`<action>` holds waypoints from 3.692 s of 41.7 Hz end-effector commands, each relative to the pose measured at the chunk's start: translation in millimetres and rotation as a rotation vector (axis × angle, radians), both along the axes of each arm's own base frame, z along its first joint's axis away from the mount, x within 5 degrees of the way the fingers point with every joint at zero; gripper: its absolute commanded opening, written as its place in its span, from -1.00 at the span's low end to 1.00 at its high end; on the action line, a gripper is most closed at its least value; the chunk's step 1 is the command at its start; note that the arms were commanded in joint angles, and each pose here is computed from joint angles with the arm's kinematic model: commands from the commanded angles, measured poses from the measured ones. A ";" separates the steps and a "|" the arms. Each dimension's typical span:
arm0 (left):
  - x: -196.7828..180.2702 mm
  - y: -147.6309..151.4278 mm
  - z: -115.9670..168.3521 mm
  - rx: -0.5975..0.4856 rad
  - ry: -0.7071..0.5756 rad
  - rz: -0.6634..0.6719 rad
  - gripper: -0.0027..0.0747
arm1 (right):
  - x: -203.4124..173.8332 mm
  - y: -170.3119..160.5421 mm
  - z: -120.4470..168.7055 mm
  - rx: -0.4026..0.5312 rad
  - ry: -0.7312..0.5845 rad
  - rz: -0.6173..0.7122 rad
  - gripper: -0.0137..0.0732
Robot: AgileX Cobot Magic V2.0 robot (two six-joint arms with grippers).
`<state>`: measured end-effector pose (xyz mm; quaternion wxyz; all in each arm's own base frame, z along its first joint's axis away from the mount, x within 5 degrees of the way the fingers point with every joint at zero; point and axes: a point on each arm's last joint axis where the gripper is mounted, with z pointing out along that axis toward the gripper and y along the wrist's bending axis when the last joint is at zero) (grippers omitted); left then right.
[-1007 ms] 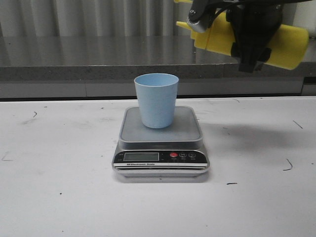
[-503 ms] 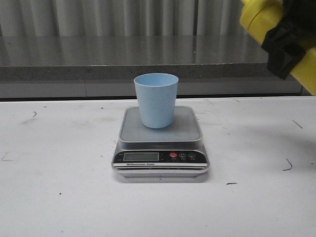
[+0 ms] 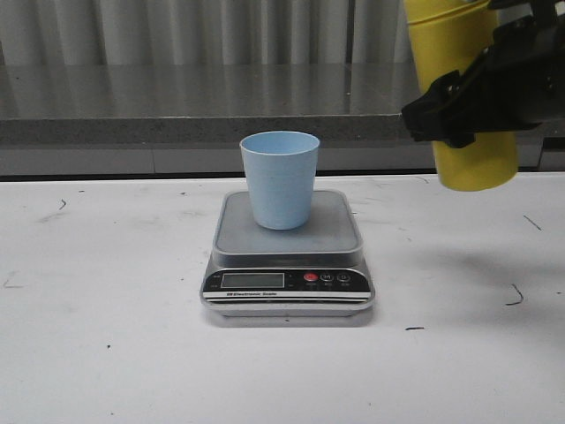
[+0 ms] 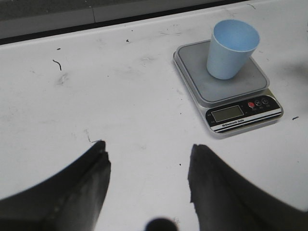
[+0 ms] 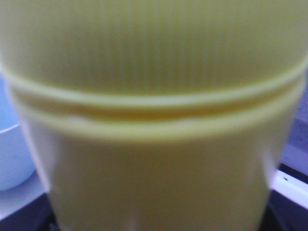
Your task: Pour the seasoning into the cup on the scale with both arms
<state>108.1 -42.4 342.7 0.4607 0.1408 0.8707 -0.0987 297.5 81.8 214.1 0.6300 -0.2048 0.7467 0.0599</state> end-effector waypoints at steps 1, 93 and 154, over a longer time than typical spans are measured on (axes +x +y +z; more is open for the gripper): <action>1.7 -1.1 14.7 -0.051 -0.088 0.003 0.02 | 10.8 -2.1 17.1 0.125 -0.208 -0.035 -0.02; 1.7 -1.1 14.7 -0.051 -0.088 0.003 0.02 | -49.1 -24.6 31.1 -0.006 0.681 -0.203 0.82; 2.0 -1.3 15.5 -0.055 -0.096 0.003 0.02 | -249.8 -73.8 154.3 0.095 0.350 -0.245 0.80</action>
